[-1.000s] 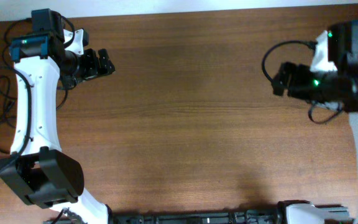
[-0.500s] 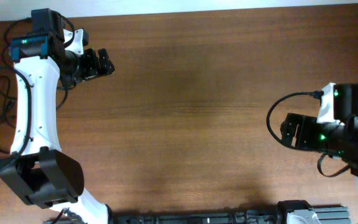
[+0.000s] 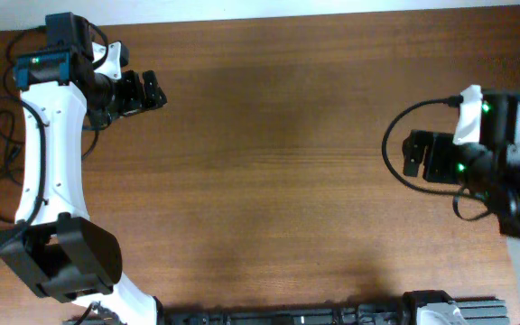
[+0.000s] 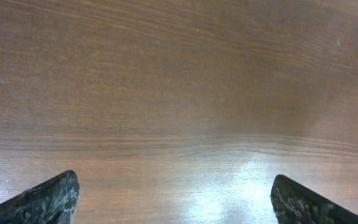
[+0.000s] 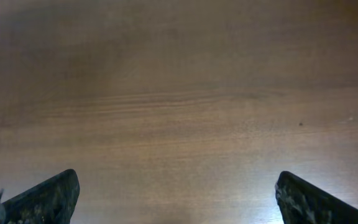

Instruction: Untangle cables

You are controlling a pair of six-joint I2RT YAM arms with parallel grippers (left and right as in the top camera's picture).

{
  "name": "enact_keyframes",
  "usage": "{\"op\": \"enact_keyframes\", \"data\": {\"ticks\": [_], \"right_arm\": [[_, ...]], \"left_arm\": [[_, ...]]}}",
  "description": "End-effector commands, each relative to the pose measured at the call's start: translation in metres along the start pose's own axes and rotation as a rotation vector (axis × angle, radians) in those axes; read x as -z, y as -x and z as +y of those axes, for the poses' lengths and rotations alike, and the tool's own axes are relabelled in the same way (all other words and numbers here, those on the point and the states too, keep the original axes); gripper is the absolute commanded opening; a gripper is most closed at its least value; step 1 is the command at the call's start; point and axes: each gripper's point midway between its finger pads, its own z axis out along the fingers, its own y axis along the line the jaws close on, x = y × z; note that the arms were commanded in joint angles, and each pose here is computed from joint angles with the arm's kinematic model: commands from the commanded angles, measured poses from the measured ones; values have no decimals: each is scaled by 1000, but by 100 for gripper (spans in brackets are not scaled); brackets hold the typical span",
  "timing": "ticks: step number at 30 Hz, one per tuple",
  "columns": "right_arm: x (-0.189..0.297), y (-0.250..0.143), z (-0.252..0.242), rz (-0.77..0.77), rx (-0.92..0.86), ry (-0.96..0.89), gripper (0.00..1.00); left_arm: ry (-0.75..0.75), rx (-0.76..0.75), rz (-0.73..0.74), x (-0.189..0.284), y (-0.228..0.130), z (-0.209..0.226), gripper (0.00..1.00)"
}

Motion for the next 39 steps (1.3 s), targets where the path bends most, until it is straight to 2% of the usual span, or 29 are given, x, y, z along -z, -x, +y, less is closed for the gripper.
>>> {"op": "enact_keyframes", "data": {"ticks": [1,3,7,8,13,18,24,29,30,37,39], "right_arm": [[3,-12,-1,-89,40,11,98],[-18,-24,-2,-186,65,29,98],[-69,-61,7,-205,75,115,98],[-80,-66,11,-267,83,154,98],[-63,-76,13,-588,111,204,98],[-51,-78,11,-782,126,214,98],[-64,-66,9,-966,127,211,98],[-84,-74,1,-939,110,176,98],[-101,-87,-2,-850,102,160,98],[-101,-84,-21,-860,62,85,98],[-102,-84,-24,-862,131,36,98]], "left_arm": [[1,-26,-26,11,1,-3,99],[1,-26,-26,11,1,-3,99],[1,-26,-26,11,1,-3,99],[1,-25,-26,11,1,-2,99],[1,-26,-26,11,1,-3,99],[1,-26,-26,11,1,-3,99],[1,-26,-26,11,1,-3,99],[1,-26,-26,11,1,-3,99],[1,-26,-26,11,1,-3,99],[1,-26,-26,11,1,-3,99],[1,-26,-26,11,1,-3,99]]}}
